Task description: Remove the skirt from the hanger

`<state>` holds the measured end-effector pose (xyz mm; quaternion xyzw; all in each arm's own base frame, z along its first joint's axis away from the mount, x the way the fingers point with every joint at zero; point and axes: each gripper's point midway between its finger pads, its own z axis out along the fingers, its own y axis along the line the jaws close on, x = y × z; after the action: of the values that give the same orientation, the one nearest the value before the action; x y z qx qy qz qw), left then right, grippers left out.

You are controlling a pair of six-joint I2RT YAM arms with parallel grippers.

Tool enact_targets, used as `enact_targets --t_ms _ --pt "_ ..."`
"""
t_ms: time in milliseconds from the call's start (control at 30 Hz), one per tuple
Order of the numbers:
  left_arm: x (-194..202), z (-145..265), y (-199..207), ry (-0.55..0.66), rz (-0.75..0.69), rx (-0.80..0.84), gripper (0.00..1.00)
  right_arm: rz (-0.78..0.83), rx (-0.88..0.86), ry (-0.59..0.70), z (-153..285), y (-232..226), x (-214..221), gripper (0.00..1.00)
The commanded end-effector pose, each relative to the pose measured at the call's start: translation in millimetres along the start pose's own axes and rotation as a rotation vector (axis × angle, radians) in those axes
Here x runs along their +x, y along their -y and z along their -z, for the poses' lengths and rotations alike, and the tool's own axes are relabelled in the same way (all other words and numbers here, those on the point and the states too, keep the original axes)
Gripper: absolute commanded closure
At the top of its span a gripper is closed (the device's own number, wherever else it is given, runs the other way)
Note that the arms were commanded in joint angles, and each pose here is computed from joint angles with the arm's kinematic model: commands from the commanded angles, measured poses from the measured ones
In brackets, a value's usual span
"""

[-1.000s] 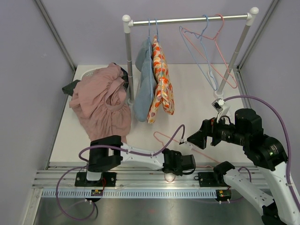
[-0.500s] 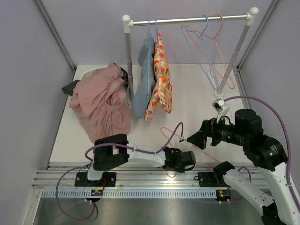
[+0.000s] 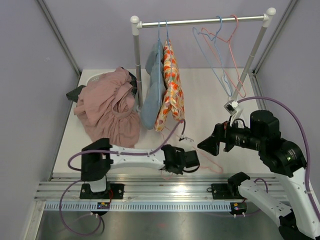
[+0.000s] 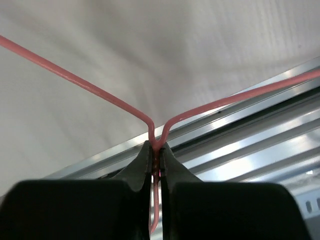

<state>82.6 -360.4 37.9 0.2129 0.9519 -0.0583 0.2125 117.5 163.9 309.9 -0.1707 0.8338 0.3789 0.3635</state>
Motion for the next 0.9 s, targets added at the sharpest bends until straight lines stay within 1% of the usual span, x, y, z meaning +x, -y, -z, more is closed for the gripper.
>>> enact_targets --t_ms 0,33,67,100,133,167,200,233,267,300,333,367,400,433,500,567,600,633,700,800,867 --pt "-55 62 -58 0.1 -0.008 -0.084 1.0 0.084 -0.203 0.058 2 -42 -32 0.01" --pt "-70 75 -74 0.123 0.029 -0.073 1.0 0.091 -0.251 0.046 -2 -48 -35 0.0" --pt "-78 82 -80 0.134 0.033 -0.061 1.0 0.125 -0.313 0.069 -2 -58 -42 0.01" --pt "-81 88 -89 0.123 0.005 -0.058 1.0 0.15 -0.382 0.054 -1 -68 -40 0.01" --pt "-99 99 -97 0.145 0.035 -0.046 1.0 0.165 -0.383 0.061 -5 -66 -44 0.01" --pt "-106 107 -101 0.153 0.036 -0.033 1.0 0.179 -0.364 0.068 -9 -63 -47 0.0" --pt "-111 114 -101 0.143 0.008 -0.007 1.0 0.218 -0.299 0.081 -17 -50 -51 0.01" --pt "-116 118 -109 0.13 0.008 -0.018 1.0 0.222 -0.246 0.068 -28 -39 -51 0.01" --pt "-131 129 -105 0.152 -0.009 0.002 1.0 0.231 -0.185 0.055 -36 -28 -49 0.01" --pt "-135 134 -104 0.15 -0.017 0.009 1.0 0.243 -0.042 0.063 -47 -2 -51 0.01" --pt "-136 139 -106 0.136 -0.024 0.001 1.0 0.284 0.01 0.034 -60 5 -47 0.01" --pt "-147 151 -101 0.165 -0.021 0.026 1.0 0.303 0.077 0.036 -68 14 -48 0.01" --pt "-146 153 -96 0.146 -0.032 0.049 1.0 0.328 0.202 0.046 -74 35 -52 0.01" --pt "-150 157 -92 0.155 -0.031 0.07 1.0 0.365 0.205 0.043 -85 31 -51 0.01" --pt "-148 166 -85 0.145 -0.036 0.121 1.0 0.404 0.277 0.063 -91 38 -56 0.01" --pt "-143 173 -82 0.135 -0.037 0.153 1.0 0.43 0.28 0.091 -93 32 -60 0.01" --pt "-137 176 -78 0.121 -0.043 0.183 1.0 0.445 0.313 0.112 -91 35 -64 0.01" --pt "-133 187 -76 0.139 -0.045 0.214 1.0 0.45 0.317 0.14 -87 33 -68 0.01" --pt "-125 196 -75 0.135 -0.045 0.256 1.0 0.463 0.31 0.166 -82 29 -72 0.01" --pt "-114 202 -88 0.133 -0.043 0.242 1.0 0.465 0.294 0.176 -74 24 -74 0.01" --pt "-113 205 -95 0.14 -0.034 0.233 1.0 0.466 0.272 0.156 -73 21 -69 0.01"
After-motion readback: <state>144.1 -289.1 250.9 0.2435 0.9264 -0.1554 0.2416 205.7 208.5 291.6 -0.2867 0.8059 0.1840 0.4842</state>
